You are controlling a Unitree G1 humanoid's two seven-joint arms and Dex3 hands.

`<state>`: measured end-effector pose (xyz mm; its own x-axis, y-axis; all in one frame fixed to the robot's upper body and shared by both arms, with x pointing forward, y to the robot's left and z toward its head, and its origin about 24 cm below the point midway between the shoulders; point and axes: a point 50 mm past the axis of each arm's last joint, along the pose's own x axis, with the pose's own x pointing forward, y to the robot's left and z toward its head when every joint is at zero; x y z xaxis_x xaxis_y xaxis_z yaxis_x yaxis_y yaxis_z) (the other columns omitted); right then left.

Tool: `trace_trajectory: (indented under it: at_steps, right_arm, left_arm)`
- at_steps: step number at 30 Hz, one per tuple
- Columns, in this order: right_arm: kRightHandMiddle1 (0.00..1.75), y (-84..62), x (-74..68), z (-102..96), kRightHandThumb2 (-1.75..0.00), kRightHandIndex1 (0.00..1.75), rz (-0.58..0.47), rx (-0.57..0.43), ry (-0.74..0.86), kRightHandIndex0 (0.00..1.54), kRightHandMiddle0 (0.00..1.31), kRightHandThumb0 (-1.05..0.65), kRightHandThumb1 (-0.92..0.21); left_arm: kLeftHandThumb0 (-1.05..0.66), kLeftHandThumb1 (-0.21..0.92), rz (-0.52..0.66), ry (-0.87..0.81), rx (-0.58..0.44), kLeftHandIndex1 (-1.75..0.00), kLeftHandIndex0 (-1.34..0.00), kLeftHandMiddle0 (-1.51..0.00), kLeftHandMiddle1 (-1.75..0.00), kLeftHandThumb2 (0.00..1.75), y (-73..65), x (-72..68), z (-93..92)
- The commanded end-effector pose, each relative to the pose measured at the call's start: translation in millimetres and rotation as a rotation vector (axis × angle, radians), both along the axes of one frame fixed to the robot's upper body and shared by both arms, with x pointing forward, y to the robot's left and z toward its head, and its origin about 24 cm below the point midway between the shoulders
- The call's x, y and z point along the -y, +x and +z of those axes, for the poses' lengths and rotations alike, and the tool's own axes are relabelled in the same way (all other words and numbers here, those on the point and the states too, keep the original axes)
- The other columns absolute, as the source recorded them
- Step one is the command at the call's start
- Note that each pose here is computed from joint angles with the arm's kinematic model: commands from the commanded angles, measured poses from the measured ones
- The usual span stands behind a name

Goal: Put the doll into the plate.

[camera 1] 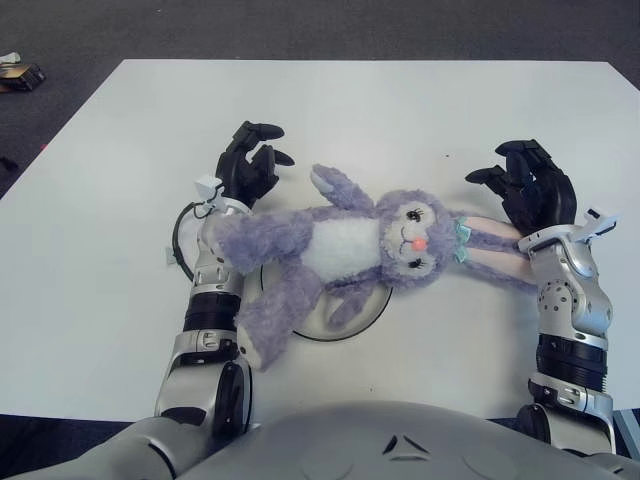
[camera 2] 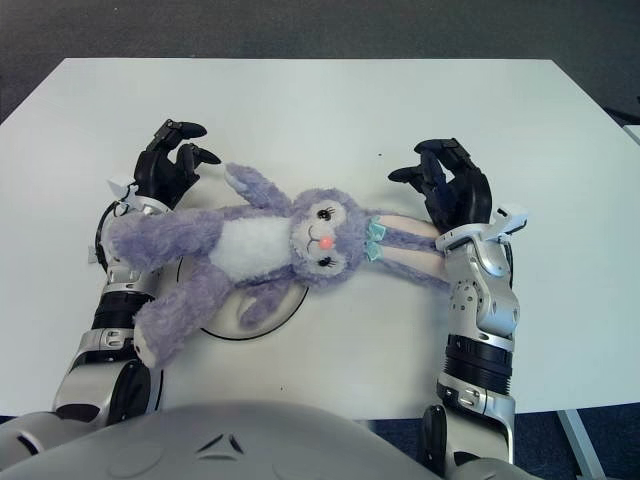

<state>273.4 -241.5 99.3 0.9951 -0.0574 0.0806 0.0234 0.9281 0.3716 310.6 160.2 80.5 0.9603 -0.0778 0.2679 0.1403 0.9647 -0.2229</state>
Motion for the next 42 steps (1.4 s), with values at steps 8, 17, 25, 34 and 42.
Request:
trace_trajectory:
  at_steps: [8, 17, 25, 34, 42]
  right_arm:
    - [1.37, 2.4, 1.0, -2.3, -0.54, 1.49, 0.005, -0.047, 0.090, 0.54, 0.40, -0.01, -0.75]
    - [1.39, 2.8, 0.8, -4.9, -0.63, 1.44, 0.022, -0.058, 0.145, 0.59, 0.44, -0.01, -0.68]
    - [1.38, 2.7, -1.1, -4.7, -0.69, 1.45, 0.021, -0.060, 0.152, 0.61, 0.47, -0.01, -0.64]
    - [1.36, 2.5, -2.8, -4.9, -0.78, 1.48, 0.018, -0.060, 0.150, 0.63, 0.50, -0.01, -0.57]
    - [1.36, 0.6, -5.0, -7.6, -0.90, 1.57, 0.008, -0.055, 0.112, 0.61, 0.53, -0.01, -0.51]
  left_arm:
    - [-0.01, 0.50, 0.005, 0.000, -0.024, -1.63, -0.32, -0.51, -1.74, 1.07, -3.7, 3.9, -3.0]
    - [-0.01, 0.48, 0.008, -0.006, -0.039, -1.58, -0.37, -0.52, -1.75, 1.08, -4.3, 6.3, -4.1]
    - [-0.01, 0.47, 0.009, -0.011, -0.048, -1.60, -0.36, -0.52, -1.75, 1.10, -4.5, 7.5, -5.2]
    - [-0.01, 0.47, 0.008, -0.014, -0.052, -1.60, -0.36, -0.52, -1.75, 1.10, -5.2, 8.4, -5.5]
    - [-0.01, 0.47, 0.008, -0.021, -0.060, -1.60, -0.36, -0.52, -1.75, 1.10, -6.3, 9.2, -5.6]
